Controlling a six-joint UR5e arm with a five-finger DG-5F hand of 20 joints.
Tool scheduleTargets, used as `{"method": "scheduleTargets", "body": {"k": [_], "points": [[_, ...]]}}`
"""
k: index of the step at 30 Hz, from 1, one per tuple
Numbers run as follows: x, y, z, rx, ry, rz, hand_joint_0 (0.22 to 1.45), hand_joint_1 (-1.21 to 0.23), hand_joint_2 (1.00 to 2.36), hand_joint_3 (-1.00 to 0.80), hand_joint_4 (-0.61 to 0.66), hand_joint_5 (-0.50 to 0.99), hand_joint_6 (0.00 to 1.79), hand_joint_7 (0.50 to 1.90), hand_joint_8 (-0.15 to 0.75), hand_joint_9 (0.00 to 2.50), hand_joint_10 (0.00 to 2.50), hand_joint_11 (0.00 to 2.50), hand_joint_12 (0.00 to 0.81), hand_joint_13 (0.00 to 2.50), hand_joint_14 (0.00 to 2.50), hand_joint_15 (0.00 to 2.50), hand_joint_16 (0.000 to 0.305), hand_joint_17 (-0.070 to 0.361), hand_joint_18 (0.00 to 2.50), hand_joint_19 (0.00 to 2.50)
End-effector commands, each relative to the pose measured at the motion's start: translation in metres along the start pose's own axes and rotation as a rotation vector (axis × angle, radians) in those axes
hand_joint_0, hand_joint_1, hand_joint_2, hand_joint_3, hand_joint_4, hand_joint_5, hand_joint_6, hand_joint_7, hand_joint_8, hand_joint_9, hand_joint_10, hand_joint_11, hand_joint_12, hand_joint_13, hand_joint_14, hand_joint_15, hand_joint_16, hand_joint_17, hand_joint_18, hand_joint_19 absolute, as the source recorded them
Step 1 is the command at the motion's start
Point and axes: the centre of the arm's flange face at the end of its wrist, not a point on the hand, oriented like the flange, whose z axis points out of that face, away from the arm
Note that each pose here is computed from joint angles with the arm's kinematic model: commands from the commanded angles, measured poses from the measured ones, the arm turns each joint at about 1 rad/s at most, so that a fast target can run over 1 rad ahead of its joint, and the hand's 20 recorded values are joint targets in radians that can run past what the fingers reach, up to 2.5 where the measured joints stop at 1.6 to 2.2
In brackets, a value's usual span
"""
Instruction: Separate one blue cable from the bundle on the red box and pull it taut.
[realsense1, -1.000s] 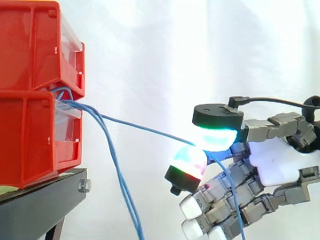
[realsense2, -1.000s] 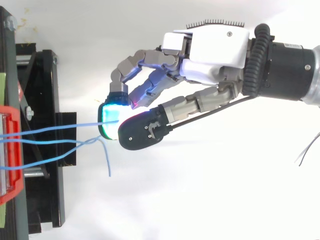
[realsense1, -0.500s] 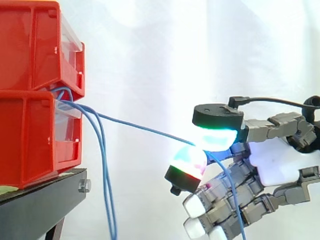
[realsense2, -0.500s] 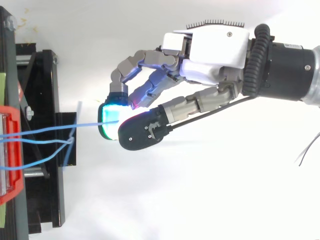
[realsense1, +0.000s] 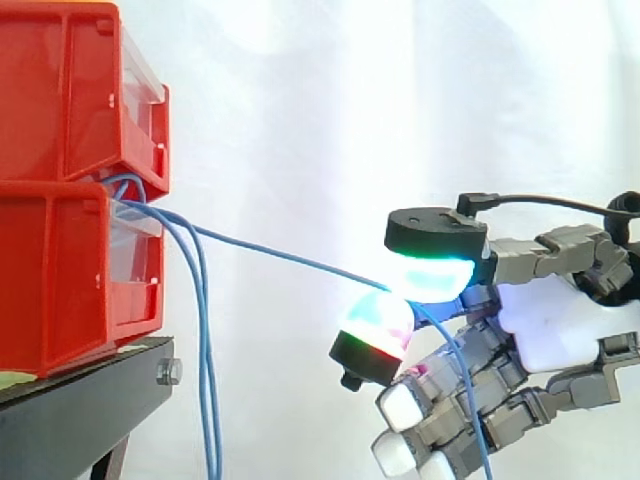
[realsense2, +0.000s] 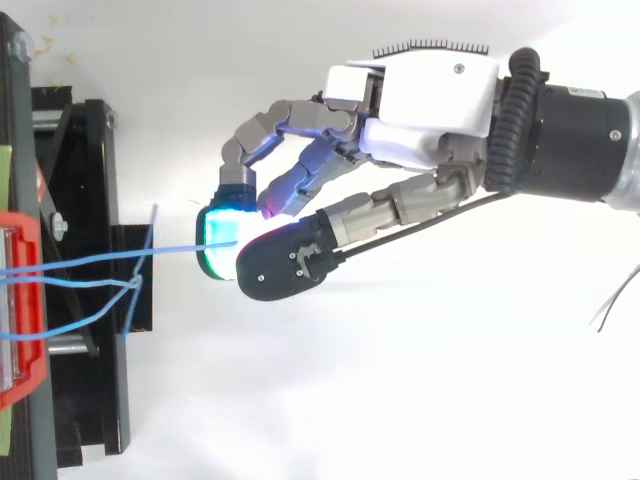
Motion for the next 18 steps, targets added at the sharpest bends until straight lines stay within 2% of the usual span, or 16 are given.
{"method": "scheduleTargets", "body": {"k": [1,18], "points": [[-0.0002,0.0,0.0,0.0,0.0,0.0,0.6,-0.69,1.01,-0.21,-0.01,-0.03,0.9,0.91,0.298,0.94,0.01,0.35,0.348,0.74,0.01,0.41,0.047,0.106,0.5,0.47],[-0.0003,-0.0007,-0.0002,0.001,0.0,0.0,0.6,-0.69,1.01,-0.21,-0.01,-0.03,0.9,0.89,0.295,0.99,0.01,0.39,0.349,0.79,0.02,0.45,0.047,0.106,0.53,0.49]]}}
